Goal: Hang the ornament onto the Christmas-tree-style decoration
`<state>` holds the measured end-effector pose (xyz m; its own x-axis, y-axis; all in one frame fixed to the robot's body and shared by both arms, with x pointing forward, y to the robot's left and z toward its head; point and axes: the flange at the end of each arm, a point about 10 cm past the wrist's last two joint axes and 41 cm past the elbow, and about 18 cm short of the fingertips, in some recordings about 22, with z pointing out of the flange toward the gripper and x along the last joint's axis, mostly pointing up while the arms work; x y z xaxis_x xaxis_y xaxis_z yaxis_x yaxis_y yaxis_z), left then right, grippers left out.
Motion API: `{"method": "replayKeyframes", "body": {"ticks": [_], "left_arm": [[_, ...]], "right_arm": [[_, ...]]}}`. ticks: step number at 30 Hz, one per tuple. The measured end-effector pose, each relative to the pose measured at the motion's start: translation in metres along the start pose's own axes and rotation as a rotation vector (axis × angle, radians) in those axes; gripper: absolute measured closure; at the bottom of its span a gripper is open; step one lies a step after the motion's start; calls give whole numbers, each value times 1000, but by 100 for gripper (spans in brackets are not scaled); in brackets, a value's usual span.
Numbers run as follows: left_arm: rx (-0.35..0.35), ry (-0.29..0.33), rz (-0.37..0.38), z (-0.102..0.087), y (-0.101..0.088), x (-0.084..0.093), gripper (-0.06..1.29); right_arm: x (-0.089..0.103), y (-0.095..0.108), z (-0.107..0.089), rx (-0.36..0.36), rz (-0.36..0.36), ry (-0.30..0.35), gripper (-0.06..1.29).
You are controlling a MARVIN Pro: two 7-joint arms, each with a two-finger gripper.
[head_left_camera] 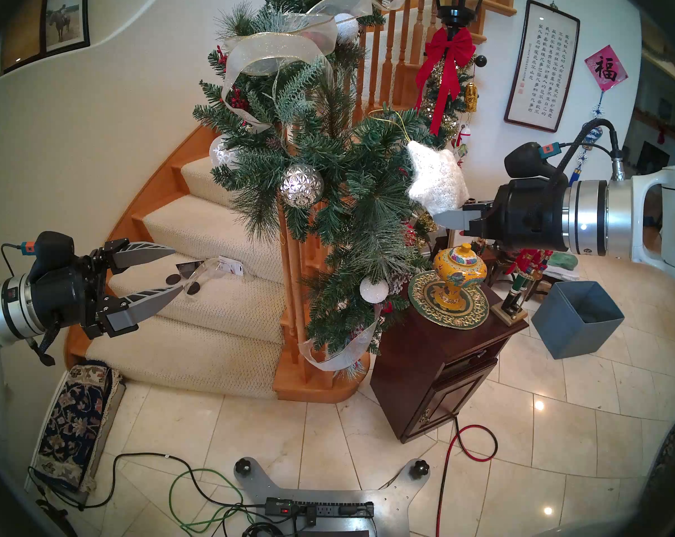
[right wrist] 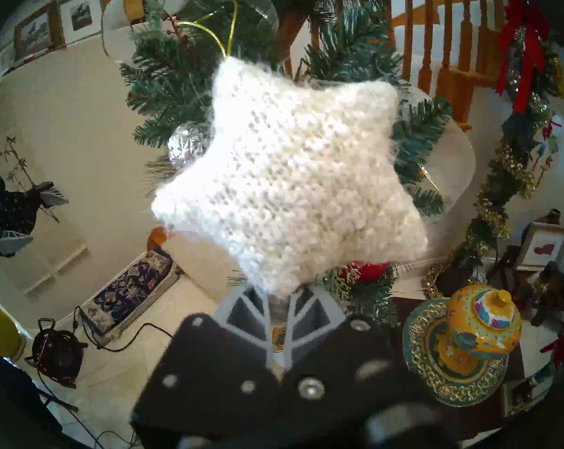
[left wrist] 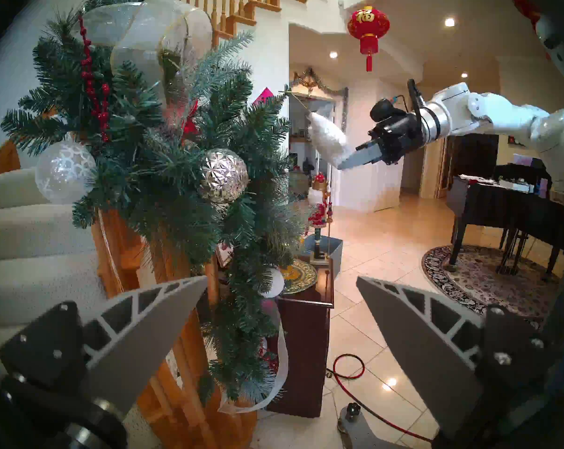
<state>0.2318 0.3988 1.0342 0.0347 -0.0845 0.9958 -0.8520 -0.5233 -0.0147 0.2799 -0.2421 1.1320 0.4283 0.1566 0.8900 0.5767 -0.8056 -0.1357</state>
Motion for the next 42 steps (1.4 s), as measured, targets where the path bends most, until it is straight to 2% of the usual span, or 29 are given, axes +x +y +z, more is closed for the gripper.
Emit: {"method": "replayKeyframes", "body": {"ticks": [12,31,42], "left_arm": [[0,0,0,0,0,0,-3],[0,0,0,0,0,0,-3],[0,0,0,0,0,0,-3]], "right_arm": [[-2,2,3,-23,2,0,127],[8,-2,12,-78,-81,9,127],[17,-5,12,-101,-104,33,127]]}}
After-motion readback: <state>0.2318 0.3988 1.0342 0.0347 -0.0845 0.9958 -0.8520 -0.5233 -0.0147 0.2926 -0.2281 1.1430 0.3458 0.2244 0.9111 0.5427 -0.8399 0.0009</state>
